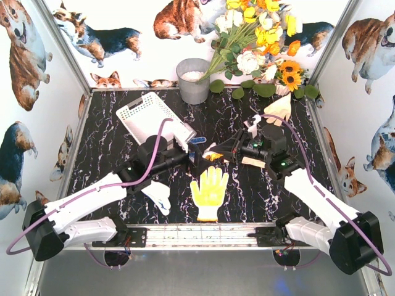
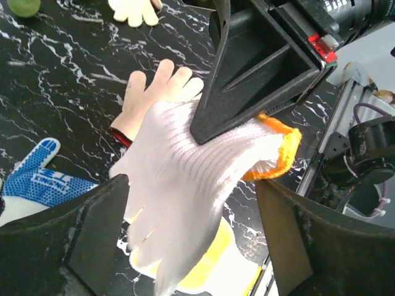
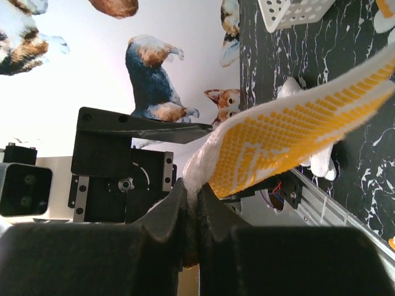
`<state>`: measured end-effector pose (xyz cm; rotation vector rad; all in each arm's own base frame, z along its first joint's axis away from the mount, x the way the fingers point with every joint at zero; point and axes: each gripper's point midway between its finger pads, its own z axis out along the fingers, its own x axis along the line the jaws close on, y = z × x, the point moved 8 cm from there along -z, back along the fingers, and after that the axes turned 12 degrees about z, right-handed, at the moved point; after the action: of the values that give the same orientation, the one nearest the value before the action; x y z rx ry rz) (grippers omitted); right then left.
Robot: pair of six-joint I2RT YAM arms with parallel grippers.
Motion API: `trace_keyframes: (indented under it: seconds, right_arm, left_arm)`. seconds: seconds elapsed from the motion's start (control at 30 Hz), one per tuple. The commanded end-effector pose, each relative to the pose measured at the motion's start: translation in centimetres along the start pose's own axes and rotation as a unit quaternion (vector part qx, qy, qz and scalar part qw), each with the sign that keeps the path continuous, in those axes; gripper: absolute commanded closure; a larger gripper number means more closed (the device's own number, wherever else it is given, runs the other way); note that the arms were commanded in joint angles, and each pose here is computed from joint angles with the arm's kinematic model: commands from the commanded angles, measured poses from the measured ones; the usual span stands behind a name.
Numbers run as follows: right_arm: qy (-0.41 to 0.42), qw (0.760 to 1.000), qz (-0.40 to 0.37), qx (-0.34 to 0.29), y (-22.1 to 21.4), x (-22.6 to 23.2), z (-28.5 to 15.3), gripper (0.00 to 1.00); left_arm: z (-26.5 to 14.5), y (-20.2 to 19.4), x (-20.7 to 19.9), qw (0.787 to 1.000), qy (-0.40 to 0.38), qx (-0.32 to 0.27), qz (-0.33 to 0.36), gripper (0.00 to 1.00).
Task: Put the gloves into the storage basket
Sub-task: Turn over the glove.
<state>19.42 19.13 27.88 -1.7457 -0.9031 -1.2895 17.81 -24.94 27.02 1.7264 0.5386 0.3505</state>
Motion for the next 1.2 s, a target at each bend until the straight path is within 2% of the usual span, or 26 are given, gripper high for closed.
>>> trace_keyframes:
  seconds: [0.0,0.13,0.23,0.53,0.67,0.77,0.83,0.93,1.03,1.17]
  right_arm:
    - [0.041,0.998,-0.031,-0.036,0.1,1.9,-0.6,1.0]
    - [0.039,0.998,-0.03,-0.047,0.6,2.4,-0.7,1.0]
    - [0.032,0.998,-0.032,-0.049,0.8,2.6,-0.7,1.0]
    - [0.043,0.998,-0.03,-0.039,0.9,3.6,-0.6,1.0]
    - [0.044,0.998,-0.032,-0.036,0.9,3.8,-0.6,1.0]
    - [0.043,0.998,-0.031,-0.032,0.8,3.7,-0.6,1.0]
    - [0.039,0.998,-0.031,-0.033,0.9,3.5,-0.6,1.0]
    - [0.034,0.998,-0.031,-0.043,1.2,3.0,-0.7,1.0]
    - [0.031,0.998,-0.03,-0.053,1.8,2.2,-0.5,1.0]
    - [0.024,0.998,-0.026,-0.06,2.6,0.9,0.0,1.0]
  left_arm:
    - [-1.0,1.7,-0.2,0.999,-0.004,-0.051,0.0,0.19]
    - [-2.0,2.7,-0.6,0.998,-0.017,-0.065,0.011,0.15]
    - [-2.5,3.1,-0.6,0.998,-0.019,-0.06,0.032,0.16]
    - [-2.4,1.8,0.9,0.994,0.017,0.008,0.106,0.36]
    - [-1.2,0.5,1.5,0.994,0.032,0.024,0.105,0.38]
    - [-0.1,-0.4,1.7,0.995,0.032,0.015,0.089,0.43]
    - [0.5,-0.5,1.7,0.997,0.028,0.005,0.079,0.49]
    - [1.0,-0.6,1.8,0.997,0.033,-0.001,0.07,0.63]
    - [1.5,-1.2,3.2,0.994,0.088,0.001,0.066,0.77]
    - [2.9,-1.6,4.2,0.993,0.095,0.007,0.068,0.89]
